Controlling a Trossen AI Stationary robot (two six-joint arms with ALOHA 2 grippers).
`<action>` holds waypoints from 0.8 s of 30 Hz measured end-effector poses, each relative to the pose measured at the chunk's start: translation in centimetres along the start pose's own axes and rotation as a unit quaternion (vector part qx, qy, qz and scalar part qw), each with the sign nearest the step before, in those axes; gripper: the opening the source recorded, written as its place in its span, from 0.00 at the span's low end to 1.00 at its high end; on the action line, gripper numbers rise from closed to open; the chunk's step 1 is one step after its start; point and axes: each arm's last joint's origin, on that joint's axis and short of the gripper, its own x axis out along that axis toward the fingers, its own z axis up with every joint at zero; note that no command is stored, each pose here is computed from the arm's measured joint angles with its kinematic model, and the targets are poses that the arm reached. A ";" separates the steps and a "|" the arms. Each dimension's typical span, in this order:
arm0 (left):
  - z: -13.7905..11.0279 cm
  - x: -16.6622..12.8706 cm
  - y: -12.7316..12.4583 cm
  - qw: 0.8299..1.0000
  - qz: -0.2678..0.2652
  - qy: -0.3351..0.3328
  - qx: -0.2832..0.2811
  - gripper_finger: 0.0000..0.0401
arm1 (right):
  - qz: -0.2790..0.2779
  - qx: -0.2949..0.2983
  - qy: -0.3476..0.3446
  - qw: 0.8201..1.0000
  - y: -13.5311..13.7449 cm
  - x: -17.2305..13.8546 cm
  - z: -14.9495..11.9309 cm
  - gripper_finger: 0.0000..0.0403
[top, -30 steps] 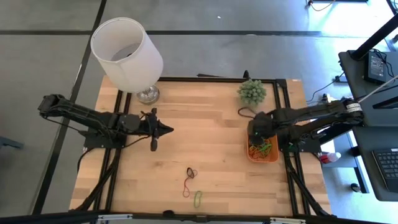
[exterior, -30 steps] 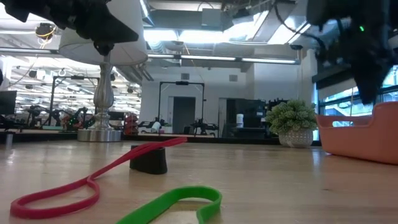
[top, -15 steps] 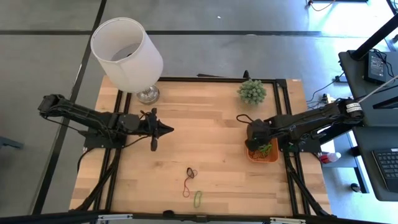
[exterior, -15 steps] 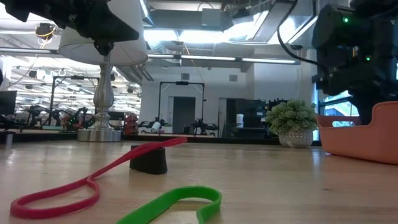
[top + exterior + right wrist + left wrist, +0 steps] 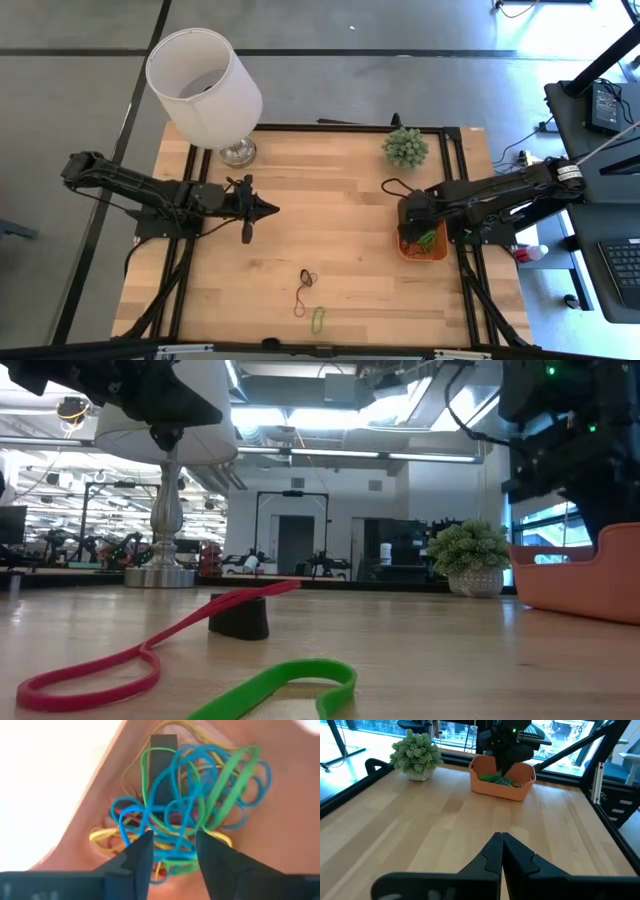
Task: Pick and place rubber bands into bin
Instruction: Put the blue rubber band into the orange bin, then put the red rubber band into the orange bin
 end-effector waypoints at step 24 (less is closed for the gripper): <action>-0.5 -0.1 -0.2 0.998 -0.018 0.027 0.060 0.00 | 0.253 -0.147 -0.370 0.882 10.8 -8.8 -3.9 0.39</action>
